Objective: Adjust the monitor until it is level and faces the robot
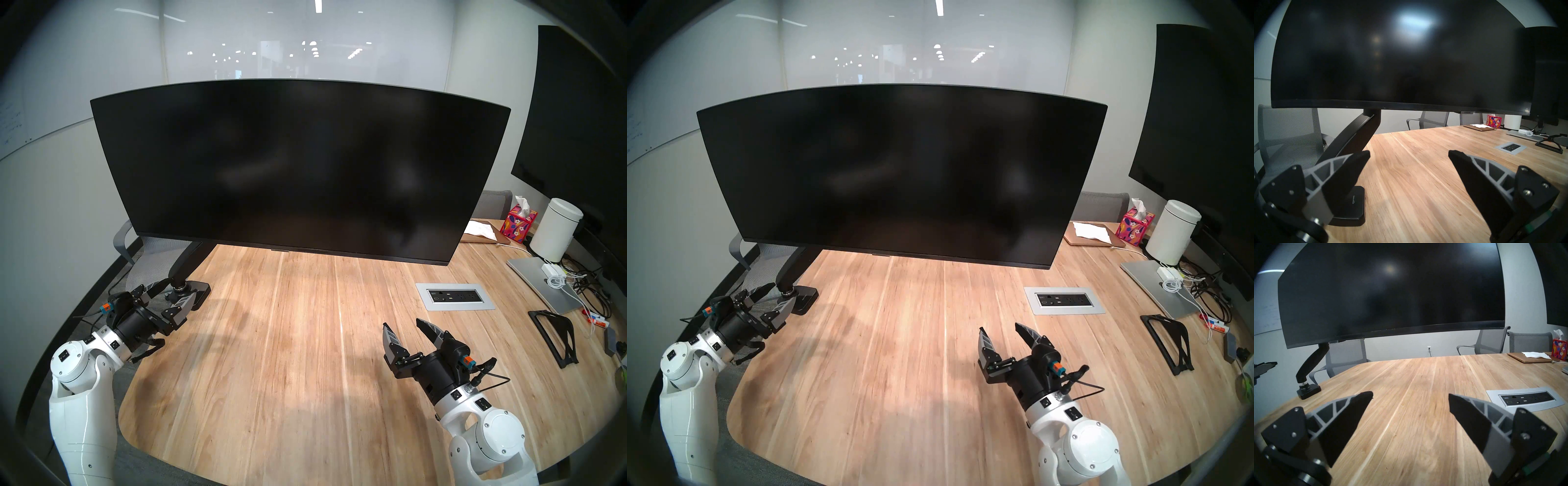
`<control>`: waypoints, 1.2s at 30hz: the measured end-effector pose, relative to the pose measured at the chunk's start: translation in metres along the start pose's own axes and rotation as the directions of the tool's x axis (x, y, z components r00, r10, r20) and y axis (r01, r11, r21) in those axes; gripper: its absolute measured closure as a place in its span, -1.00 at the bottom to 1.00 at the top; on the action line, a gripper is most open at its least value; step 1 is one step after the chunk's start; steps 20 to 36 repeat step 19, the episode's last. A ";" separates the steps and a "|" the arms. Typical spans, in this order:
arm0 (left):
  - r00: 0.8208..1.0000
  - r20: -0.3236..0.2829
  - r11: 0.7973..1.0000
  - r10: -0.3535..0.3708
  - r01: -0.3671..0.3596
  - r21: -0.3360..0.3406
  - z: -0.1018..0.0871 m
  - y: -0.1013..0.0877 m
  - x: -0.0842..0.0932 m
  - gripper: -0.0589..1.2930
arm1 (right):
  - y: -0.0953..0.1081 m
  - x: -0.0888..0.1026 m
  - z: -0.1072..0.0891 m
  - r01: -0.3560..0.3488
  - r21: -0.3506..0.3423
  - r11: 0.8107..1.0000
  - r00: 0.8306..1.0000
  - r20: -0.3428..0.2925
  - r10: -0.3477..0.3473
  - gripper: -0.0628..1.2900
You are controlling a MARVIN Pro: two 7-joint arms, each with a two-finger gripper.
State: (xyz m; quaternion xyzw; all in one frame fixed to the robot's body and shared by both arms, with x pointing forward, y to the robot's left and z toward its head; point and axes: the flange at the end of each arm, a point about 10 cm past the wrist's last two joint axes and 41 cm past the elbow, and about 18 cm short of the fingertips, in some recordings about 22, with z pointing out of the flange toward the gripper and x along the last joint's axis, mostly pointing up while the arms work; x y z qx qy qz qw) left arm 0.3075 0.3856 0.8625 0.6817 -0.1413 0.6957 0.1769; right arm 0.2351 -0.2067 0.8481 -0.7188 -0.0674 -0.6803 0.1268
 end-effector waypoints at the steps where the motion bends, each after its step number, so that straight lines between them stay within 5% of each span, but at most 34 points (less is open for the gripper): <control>1: 1.000 0.000 1.000 0.000 0.000 0.000 0.000 0.000 0.000 -0.96 | 0.000 0.000 0.000 0.000 0.001 1.000 1.000 -0.001 0.000 -0.91; 36: 1.000 0.000 1.000 0.000 0.000 0.000 0.000 0.000 0.000 -0.96 | -0.001 0.000 0.001 -0.001 0.003 1.000 1.000 -0.009 0.001 -0.91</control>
